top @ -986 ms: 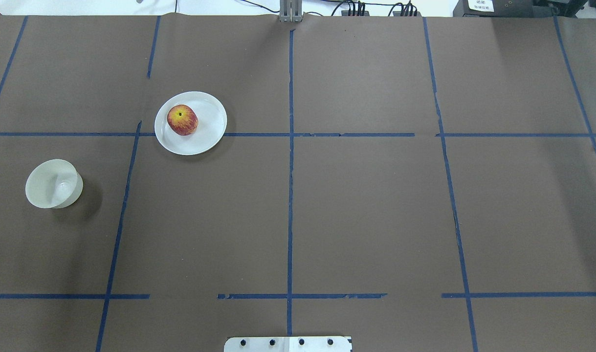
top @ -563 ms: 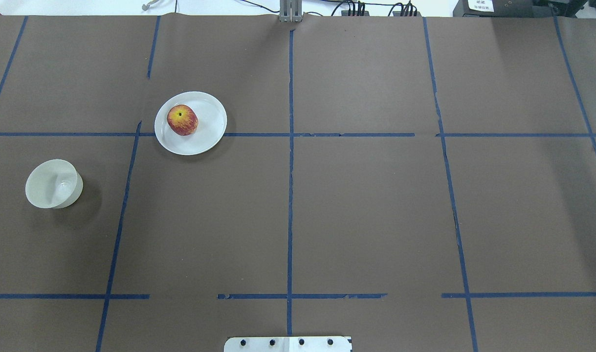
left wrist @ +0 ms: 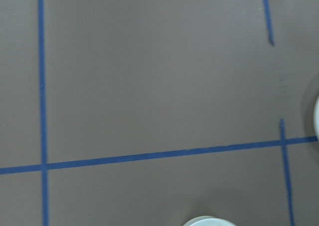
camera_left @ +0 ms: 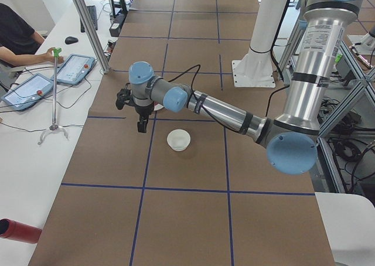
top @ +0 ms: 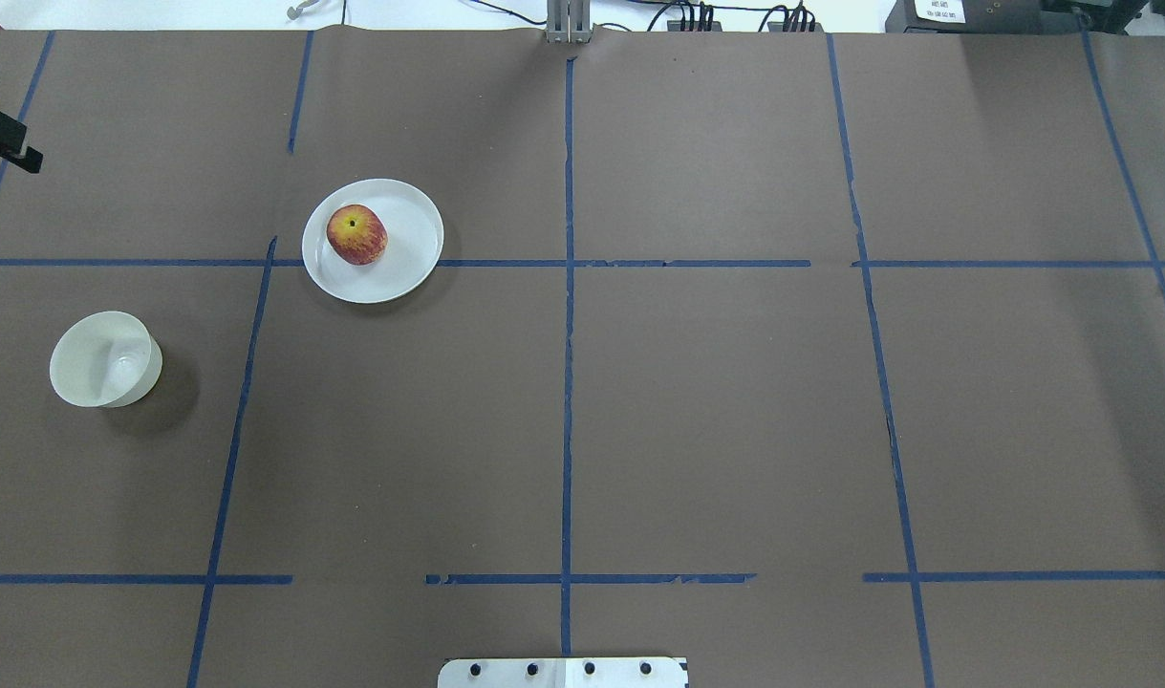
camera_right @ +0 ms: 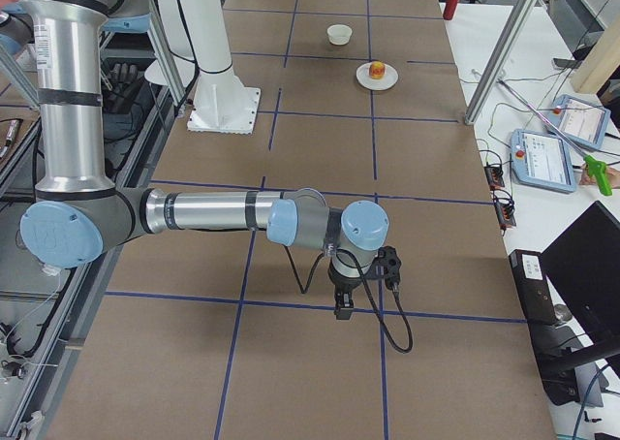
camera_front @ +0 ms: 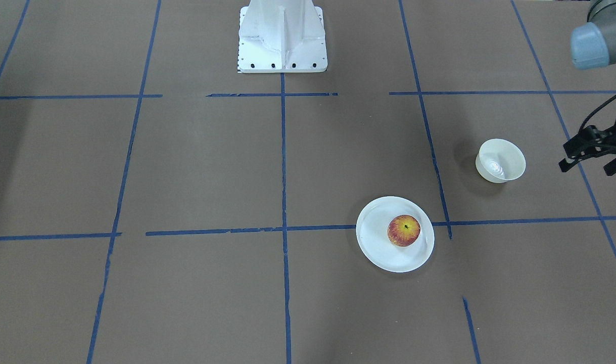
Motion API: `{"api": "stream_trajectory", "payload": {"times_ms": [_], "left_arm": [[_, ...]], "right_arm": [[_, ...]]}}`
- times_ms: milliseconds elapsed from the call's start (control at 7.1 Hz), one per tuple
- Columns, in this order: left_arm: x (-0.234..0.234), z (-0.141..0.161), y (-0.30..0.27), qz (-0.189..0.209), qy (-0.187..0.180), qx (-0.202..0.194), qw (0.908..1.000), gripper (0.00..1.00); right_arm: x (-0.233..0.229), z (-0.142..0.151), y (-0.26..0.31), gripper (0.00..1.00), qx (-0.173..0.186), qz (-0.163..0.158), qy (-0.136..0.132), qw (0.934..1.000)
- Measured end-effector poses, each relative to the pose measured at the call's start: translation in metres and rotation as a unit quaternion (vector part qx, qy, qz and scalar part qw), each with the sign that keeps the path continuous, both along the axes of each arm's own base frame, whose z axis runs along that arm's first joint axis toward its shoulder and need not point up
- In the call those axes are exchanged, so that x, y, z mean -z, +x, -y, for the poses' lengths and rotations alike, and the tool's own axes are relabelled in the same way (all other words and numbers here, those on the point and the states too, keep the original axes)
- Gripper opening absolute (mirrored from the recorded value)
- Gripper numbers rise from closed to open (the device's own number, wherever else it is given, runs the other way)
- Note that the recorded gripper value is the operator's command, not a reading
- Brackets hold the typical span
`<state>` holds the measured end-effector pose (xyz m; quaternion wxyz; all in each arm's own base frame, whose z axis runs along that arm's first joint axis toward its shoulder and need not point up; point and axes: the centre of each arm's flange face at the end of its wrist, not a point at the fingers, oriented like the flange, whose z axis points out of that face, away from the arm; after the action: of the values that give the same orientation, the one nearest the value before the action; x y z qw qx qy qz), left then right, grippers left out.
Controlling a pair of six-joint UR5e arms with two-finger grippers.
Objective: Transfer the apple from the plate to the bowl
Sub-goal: 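Move the left gripper over the apple on the white plate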
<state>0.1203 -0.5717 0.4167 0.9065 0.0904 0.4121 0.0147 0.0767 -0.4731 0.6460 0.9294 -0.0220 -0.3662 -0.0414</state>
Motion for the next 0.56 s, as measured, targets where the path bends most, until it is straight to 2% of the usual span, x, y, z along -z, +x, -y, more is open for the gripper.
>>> {"api": "stream_trajectory", "payload": {"times_ms": [282,563], "left_arm": [[0.034,0.004,0.06,-0.001,-0.006,-0.001,1.0,1.0],[0.068,0.0,0.146,0.006,-0.028,0.011,0.9995,1.0]], "right_arm": [[0.0,0.0,0.0,1.0,0.0,0.0,0.0,1.0],[0.0,0.0,0.0,1.0,0.0,0.0,0.0,1.0]]}}
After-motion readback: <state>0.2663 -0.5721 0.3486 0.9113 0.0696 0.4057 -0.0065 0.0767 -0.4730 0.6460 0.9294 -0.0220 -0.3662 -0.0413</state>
